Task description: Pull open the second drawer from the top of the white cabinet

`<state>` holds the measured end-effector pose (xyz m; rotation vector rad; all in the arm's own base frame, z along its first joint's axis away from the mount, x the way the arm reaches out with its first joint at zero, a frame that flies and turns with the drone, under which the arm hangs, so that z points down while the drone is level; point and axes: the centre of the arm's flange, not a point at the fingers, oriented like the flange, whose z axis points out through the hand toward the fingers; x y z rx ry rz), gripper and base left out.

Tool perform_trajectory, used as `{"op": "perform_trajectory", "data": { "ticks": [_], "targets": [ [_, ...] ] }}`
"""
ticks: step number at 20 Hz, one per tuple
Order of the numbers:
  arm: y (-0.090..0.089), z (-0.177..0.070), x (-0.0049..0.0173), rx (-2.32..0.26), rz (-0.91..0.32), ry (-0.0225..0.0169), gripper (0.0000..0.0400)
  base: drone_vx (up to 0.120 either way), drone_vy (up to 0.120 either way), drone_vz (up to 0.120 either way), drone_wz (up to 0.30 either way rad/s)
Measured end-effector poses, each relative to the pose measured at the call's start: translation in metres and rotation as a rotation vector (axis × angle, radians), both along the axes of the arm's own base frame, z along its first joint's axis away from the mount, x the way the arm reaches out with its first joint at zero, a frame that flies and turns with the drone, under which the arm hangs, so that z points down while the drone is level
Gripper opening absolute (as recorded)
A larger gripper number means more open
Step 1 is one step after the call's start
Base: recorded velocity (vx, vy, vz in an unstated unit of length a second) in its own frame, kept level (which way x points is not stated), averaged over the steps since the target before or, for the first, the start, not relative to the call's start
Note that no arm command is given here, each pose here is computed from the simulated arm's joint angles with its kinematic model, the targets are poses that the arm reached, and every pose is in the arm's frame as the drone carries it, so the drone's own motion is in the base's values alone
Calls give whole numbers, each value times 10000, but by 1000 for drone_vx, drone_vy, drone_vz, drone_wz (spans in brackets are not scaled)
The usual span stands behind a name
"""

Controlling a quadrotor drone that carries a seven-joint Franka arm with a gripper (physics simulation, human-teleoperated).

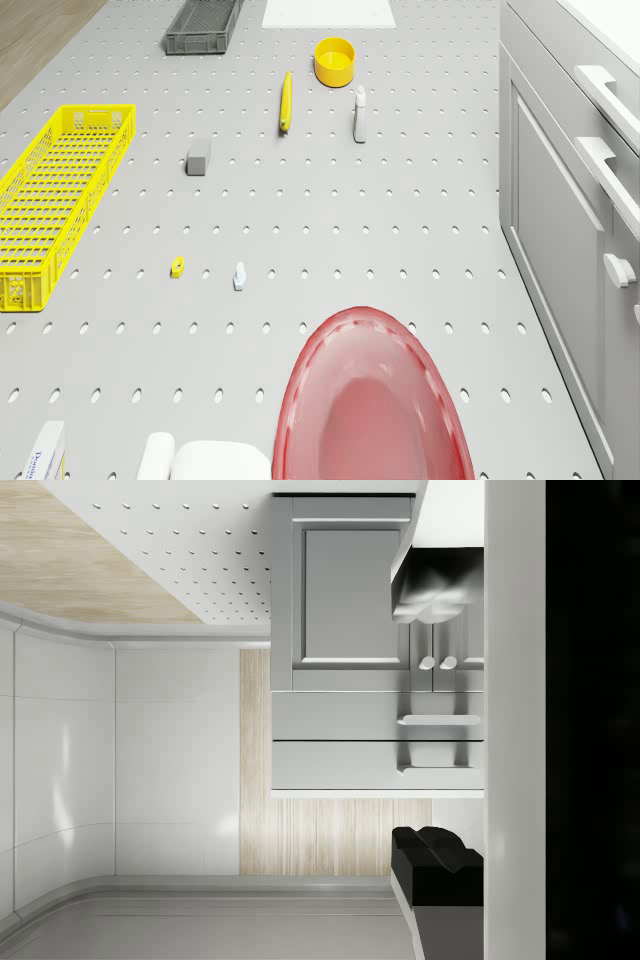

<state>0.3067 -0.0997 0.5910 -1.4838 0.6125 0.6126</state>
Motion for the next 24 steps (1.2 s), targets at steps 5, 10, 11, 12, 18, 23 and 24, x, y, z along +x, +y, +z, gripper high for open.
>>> {"op": "perform_trajectory", "data": {
  "ticks": [5, 10, 11, 12, 18, 23, 24],
  "targets": [
    [0, 0, 0, 0, 0, 1, 300, 120, -112, 0, 0],
    [0, 0, 0, 0, -1, 1, 300, 120, 0, 0, 0],
    [0, 0, 0, 0, -1, 1, 300, 120, -40, 0, 0],
    [0, 0, 0, 0, -1, 1, 300, 120, -120, 0, 0],
    [0, 0, 0, 0, -1, 2, 300, 120, -73, 0, 0],
    [0, 0, 0, 0, -1, 2, 300, 120, 0, 0, 0],
    [0, 0, 0, 0, -2, 2, 300, 120, 0, 0, 0]
  ]
}}
